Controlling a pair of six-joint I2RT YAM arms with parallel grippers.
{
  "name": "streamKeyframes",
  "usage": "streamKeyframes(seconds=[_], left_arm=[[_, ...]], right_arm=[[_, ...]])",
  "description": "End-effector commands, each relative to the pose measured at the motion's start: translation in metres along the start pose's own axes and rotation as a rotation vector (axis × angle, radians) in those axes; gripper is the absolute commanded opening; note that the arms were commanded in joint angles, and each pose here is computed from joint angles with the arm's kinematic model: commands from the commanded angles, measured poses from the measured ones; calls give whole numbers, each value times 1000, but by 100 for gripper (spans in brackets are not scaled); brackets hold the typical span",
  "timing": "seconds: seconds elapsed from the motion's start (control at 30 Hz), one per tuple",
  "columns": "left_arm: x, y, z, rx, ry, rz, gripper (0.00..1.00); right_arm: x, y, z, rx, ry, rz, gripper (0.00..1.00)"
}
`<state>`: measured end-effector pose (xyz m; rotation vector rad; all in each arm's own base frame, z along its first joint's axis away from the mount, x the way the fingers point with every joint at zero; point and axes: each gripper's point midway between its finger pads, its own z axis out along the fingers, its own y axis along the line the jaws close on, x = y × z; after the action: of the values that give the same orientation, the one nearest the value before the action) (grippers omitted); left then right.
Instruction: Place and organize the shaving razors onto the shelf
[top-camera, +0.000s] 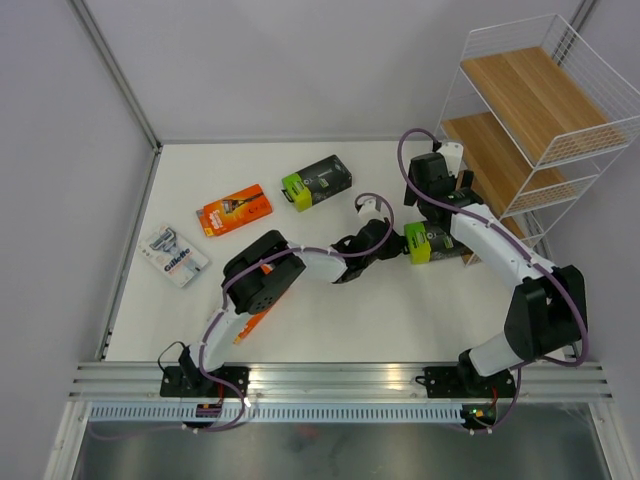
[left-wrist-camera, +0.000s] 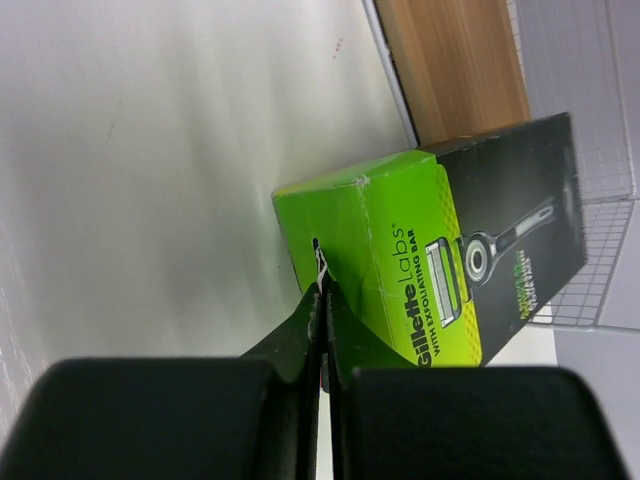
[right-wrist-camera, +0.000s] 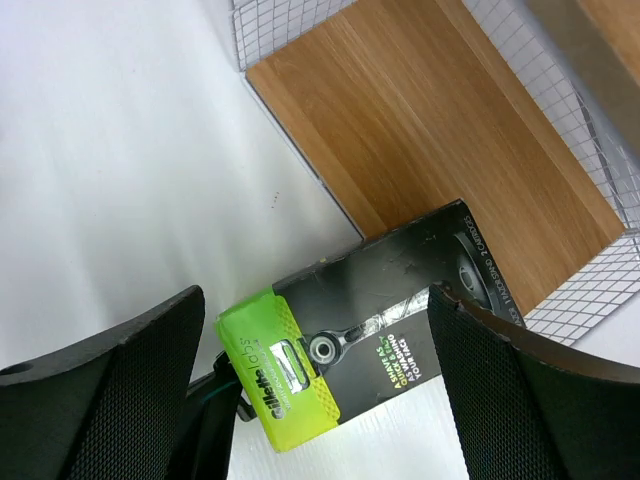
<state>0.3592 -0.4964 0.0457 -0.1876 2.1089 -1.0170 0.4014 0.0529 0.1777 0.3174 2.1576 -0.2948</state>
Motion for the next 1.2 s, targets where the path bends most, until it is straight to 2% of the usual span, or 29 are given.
streamKeyframes(seconds=[0.0, 0.07, 0.17, 0.3, 0.5, 0.6, 0.77, 0.93, 1.17], left_arm=[[-17, -15, -5, -4, -48, -41, 2], [-11, -26, 0, 30, -21, -36, 2], [-7, -47, 2, 72, -19, -16, 2], [1, -79, -1, 122, -16, -29, 2], [5, -83, 4, 80, -39, -180, 2], [11, -82, 11, 63, -42, -203, 2], [24, -87, 21, 46, -49, -255, 2], [32, -103, 29, 119, -68, -284, 2], [32, -128, 40, 219, -92, -292, 2]], right_arm=[[-13, 8, 0, -22, -10, 19, 98], [-12, 14, -2, -60, -7, 12, 98], [-17, 32, -18, -207, -16, 30, 98], [-33, 40, -63, -387, -45, 66, 98], [-45, -13, -115, -289, -49, 141, 98], [-44, -30, -133, -284, -82, 163, 98], [-42, -21, -162, -455, -138, 230, 98], [-41, -24, -170, -467, -126, 243, 98], [-39, -8, -184, -594, -132, 273, 98]])
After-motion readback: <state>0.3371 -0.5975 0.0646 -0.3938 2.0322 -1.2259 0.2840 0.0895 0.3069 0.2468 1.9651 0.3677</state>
